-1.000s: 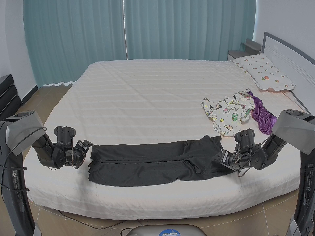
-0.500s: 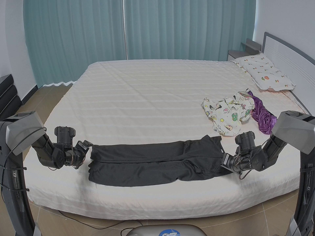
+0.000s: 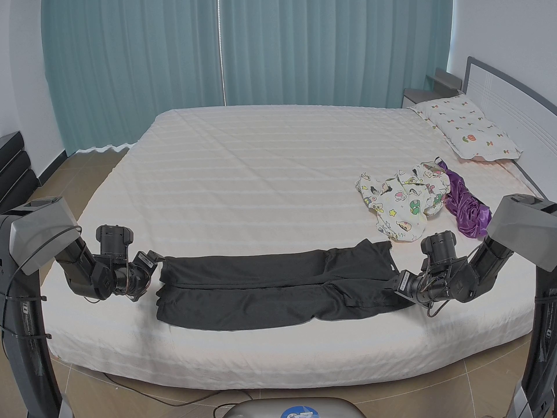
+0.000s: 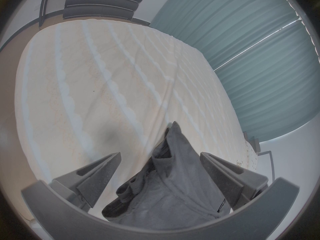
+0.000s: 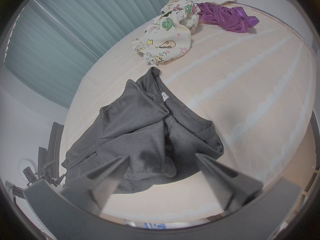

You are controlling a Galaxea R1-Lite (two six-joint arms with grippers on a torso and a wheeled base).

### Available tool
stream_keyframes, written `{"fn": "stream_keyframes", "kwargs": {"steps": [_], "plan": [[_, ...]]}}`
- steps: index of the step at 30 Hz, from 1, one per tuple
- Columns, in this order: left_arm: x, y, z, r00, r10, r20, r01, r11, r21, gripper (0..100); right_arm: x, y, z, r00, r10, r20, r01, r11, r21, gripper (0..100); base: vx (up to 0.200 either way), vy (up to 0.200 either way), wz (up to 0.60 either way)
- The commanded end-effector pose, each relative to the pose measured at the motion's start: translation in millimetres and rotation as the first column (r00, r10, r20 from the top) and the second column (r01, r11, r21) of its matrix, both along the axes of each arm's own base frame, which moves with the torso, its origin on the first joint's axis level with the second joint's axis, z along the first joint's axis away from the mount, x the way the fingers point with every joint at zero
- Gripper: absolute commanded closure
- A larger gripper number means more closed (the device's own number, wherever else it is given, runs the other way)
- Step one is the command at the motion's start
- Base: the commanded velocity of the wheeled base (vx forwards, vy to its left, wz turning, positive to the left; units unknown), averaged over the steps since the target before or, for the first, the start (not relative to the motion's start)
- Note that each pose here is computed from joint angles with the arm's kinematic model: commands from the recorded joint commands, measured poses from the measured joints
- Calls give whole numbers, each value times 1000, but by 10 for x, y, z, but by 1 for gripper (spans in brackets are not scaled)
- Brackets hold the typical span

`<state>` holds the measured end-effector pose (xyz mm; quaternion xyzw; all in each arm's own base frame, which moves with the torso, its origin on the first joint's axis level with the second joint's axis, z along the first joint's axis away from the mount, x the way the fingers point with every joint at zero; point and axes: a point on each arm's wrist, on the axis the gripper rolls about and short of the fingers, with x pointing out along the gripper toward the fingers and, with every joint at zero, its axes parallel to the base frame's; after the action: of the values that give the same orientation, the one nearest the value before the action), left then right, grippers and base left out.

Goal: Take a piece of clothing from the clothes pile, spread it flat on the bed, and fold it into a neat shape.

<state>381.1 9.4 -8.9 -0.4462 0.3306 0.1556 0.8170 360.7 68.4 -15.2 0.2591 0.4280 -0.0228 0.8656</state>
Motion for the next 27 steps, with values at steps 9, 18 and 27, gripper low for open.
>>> {"fn": "stream_keyframes", "kwargs": {"steps": [9,18,27], "plan": [[-459,-85,-81,971,-225,-77,232,968,91,0,-12,-46,-20,1000,-10,-7,10,1000,-2,0,0,0,0],[-483,-247,-134,947,-317,-47,320,939,125,0,-15,-29,-15,1000,-5,-6,5,1000,-3,0,0,0,0],[-578,-276,-258,921,-375,-106,388,905,172,100,-15,-35,-10,1000,-4,-5,4,1000,-5,0,0,0,0]]}}
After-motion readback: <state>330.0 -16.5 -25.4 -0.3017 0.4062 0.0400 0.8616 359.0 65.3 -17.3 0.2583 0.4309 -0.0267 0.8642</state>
